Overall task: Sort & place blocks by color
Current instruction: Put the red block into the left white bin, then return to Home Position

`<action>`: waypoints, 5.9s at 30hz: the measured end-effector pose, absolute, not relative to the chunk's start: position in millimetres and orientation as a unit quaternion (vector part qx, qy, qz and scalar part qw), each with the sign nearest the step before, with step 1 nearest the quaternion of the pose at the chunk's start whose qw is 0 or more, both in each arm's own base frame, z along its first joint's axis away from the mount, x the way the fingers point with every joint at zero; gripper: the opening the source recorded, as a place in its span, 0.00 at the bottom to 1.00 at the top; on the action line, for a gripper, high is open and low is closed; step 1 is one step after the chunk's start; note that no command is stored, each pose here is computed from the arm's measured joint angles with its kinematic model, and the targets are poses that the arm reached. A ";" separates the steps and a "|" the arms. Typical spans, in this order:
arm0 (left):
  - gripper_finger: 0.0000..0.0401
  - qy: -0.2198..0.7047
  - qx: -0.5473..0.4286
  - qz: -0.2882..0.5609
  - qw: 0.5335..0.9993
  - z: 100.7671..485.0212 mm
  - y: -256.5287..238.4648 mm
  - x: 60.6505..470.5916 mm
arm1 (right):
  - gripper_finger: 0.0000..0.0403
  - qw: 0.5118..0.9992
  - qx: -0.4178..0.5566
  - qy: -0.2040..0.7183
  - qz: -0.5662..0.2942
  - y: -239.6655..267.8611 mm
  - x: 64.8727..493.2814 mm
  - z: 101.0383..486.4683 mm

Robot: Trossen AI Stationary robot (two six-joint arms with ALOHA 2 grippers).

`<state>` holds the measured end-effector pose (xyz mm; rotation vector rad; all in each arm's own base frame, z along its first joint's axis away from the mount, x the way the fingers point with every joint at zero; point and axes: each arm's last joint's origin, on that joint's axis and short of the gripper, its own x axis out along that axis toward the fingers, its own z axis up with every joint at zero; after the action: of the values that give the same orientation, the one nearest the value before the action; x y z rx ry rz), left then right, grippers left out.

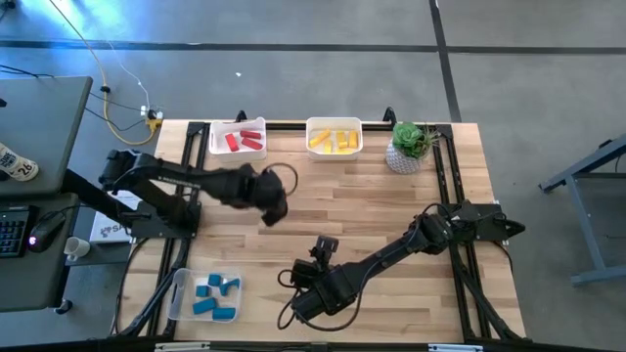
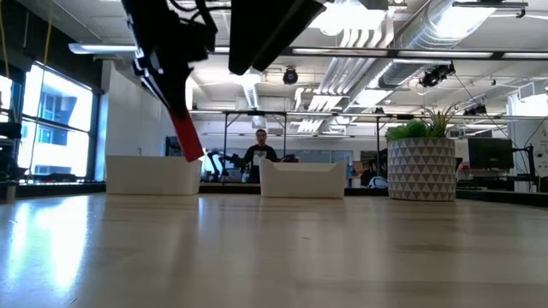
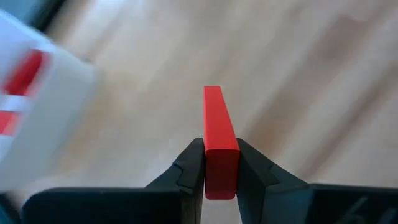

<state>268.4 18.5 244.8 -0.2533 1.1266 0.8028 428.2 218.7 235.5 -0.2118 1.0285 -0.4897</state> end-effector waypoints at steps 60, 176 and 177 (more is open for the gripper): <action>0.43 0.419 -0.221 0.422 0.773 300.6 175.8 165.9 | 0.53 0.780 -0.078 0.553 -0.284 187.1 423.2 232.9; 0.42 -0.078 -0.074 0.005 0.994 183.7 3.5 104.6 | 0.51 0.988 0.155 0.005 -0.017 25.1 114.0 167.5; 0.42 -0.078 -0.074 0.005 0.994 183.7 3.5 104.6 | 0.51 0.989 0.149 0.005 -0.017 25.1 113.9 167.6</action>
<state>104.6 3.5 183.7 -0.1491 -0.1564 0.0109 113.9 25.1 167.6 0.2988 0.0096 -0.0339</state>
